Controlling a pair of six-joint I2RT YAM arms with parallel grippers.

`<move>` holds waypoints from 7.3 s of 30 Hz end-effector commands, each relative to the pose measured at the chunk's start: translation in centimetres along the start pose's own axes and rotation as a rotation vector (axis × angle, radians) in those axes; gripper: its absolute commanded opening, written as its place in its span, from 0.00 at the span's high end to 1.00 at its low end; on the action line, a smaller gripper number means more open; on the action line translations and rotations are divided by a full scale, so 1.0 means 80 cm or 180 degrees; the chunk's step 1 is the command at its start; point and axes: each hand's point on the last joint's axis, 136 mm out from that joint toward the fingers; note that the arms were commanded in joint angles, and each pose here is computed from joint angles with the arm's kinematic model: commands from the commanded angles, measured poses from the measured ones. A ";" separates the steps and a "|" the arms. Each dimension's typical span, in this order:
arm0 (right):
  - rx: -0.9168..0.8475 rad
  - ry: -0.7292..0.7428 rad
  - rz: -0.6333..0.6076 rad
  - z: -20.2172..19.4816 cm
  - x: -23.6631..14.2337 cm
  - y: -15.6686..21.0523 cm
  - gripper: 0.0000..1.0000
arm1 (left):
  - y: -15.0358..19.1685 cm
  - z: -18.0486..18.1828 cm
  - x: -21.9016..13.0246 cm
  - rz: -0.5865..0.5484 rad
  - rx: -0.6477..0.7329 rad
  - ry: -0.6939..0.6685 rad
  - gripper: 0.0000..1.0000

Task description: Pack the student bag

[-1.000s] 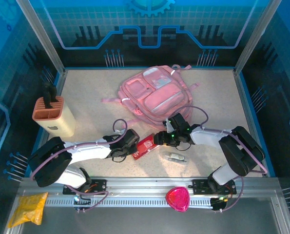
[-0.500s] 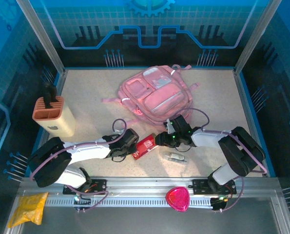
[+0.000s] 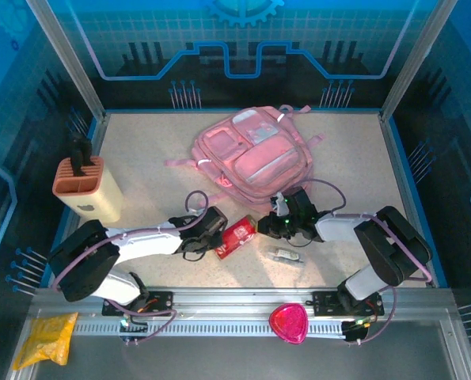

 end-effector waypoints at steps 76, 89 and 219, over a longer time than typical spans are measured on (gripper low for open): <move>0.0450 0.0523 -0.2120 0.015 -0.341 -0.185 1.00 | -0.206 -0.224 -0.100 -0.1503 0.1664 0.0196 1.00; 0.0124 -0.0267 -0.1484 0.055 -0.226 -0.183 1.00 | -0.199 -0.221 -0.184 -0.1417 0.1111 0.0700 1.00; -0.0504 0.1014 -0.0941 -0.033 -0.108 -0.201 0.00 | -0.192 -0.134 -0.061 -0.0788 -0.1453 0.1334 1.00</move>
Point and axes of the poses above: each hand's point on the last joint's axis, 136 mm out from that joint toward the fingers, its own x axis out along the fingers, its own z axis along the line the jaws close on, y = z × x, and after that the axes turned 13 degrees about -x, right-handed
